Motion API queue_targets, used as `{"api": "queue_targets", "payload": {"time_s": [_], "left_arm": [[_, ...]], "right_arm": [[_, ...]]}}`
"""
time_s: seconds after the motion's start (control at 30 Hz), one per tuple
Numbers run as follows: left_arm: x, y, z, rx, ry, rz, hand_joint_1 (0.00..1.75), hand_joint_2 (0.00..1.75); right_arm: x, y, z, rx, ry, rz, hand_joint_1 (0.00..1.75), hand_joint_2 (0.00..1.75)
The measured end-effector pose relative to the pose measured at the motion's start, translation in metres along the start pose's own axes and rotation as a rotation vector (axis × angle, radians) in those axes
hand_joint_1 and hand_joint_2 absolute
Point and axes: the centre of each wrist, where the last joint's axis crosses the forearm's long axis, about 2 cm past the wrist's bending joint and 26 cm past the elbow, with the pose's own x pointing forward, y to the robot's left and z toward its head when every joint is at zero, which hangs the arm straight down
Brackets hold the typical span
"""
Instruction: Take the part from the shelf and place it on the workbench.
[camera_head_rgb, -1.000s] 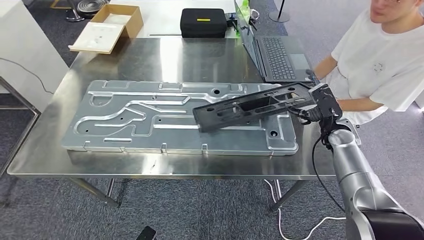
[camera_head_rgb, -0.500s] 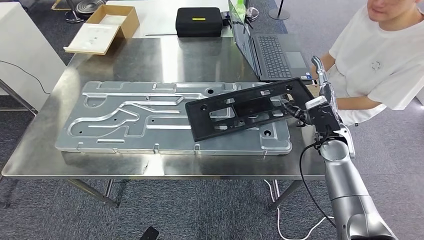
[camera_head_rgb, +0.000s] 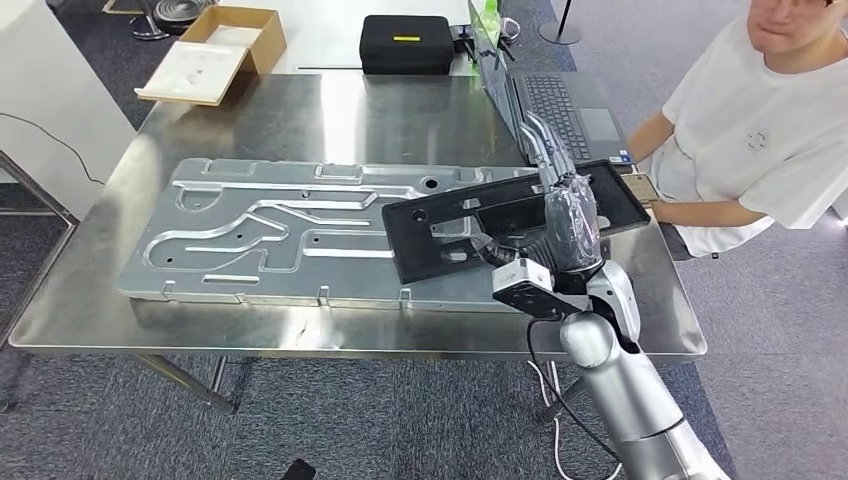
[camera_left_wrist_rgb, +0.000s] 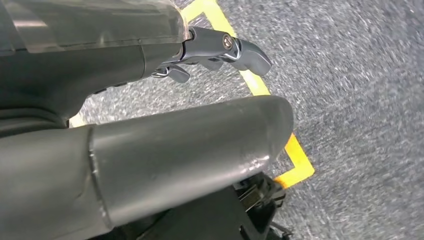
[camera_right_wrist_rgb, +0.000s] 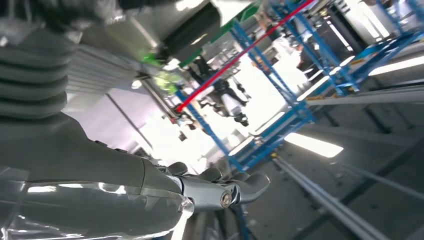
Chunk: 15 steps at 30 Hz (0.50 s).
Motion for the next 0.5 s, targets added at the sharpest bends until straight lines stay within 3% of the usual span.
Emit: {"api": "queue_targets", "payload": {"time_s": [0.5], "left_arm": [[0.0, -0.005, 0.001, -0.02, 0.007, 0.001, 0.0, 0.0]], "right_arm": [[0.019, 0.006, -0.012, -0.006, -0.063, 0.06, 0.0, 0.0]]}}
